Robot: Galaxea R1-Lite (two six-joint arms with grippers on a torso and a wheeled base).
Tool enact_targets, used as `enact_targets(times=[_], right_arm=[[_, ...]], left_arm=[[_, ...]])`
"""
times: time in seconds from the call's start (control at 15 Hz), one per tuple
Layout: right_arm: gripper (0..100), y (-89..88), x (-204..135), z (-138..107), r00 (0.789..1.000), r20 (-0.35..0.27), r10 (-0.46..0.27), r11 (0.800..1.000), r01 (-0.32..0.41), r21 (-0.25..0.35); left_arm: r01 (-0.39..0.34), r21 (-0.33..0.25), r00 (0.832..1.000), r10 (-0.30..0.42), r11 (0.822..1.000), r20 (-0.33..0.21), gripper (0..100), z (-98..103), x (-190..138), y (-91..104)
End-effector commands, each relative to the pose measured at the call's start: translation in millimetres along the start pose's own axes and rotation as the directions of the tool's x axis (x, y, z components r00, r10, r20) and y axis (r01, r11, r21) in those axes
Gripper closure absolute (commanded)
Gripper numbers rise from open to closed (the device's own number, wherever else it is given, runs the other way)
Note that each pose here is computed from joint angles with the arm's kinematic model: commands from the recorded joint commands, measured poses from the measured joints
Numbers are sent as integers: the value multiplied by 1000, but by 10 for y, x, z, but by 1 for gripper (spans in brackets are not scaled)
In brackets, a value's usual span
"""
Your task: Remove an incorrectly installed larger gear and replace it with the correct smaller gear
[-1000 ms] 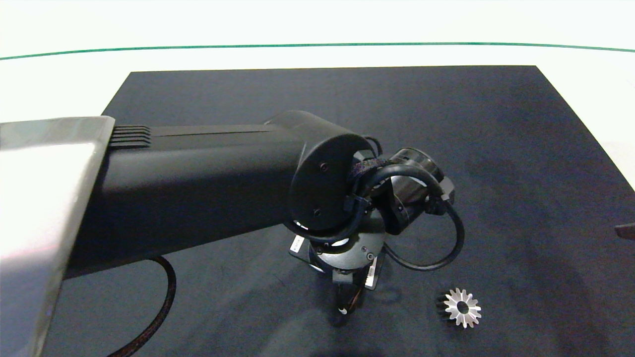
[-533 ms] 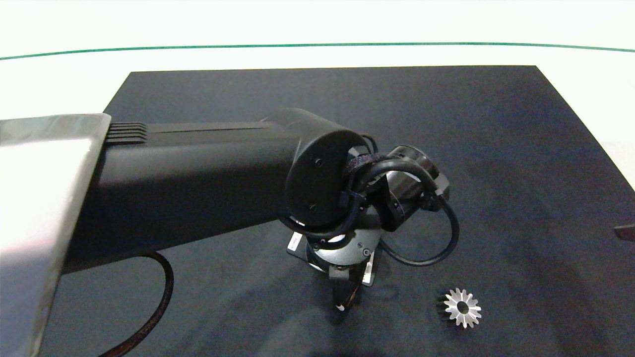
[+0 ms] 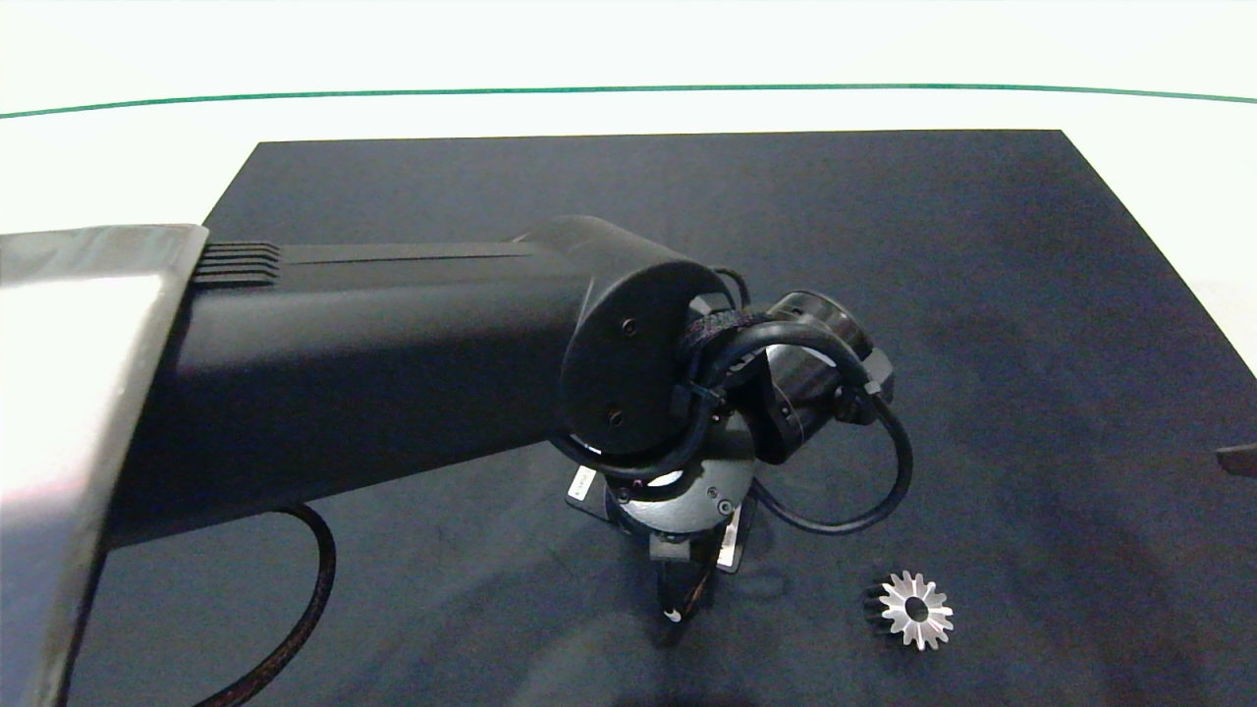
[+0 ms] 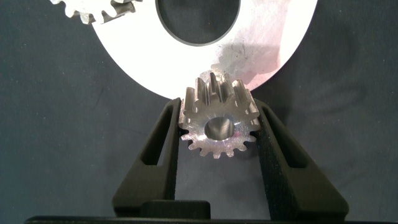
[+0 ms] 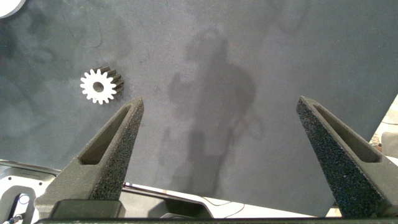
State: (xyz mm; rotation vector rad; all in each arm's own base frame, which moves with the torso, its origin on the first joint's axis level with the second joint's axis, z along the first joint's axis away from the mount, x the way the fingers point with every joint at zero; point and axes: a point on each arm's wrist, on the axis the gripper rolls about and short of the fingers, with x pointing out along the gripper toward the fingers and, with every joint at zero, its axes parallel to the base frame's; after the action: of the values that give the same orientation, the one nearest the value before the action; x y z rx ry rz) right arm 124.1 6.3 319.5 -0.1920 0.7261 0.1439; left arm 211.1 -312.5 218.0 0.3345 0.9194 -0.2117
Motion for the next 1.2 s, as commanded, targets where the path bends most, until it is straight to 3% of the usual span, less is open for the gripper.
enact_targets(times=[0.07,1.0,1.07,1.2], right_arm=[[0,2,1,-4,1000,-5,2,1000,-2,-1],[0,1,1,-3,1000,-4,2,1000,-2,-1],[0,1,1,-3,1000,-4,2,1000,-2,-3],[0,1,1,-3,1000,-4,2,1000,-2,-3]], left_arm=[[-5,-2,1000,5,1000,-1,87,1,9,-3],[-6,-1,1000,6,1000,-6,87,1,35,-12],[-6,-1,1000,6,1000,-6,0,1,35,-12],[-5,1,1000,5,1000,-6,0,-1,32,-16]])
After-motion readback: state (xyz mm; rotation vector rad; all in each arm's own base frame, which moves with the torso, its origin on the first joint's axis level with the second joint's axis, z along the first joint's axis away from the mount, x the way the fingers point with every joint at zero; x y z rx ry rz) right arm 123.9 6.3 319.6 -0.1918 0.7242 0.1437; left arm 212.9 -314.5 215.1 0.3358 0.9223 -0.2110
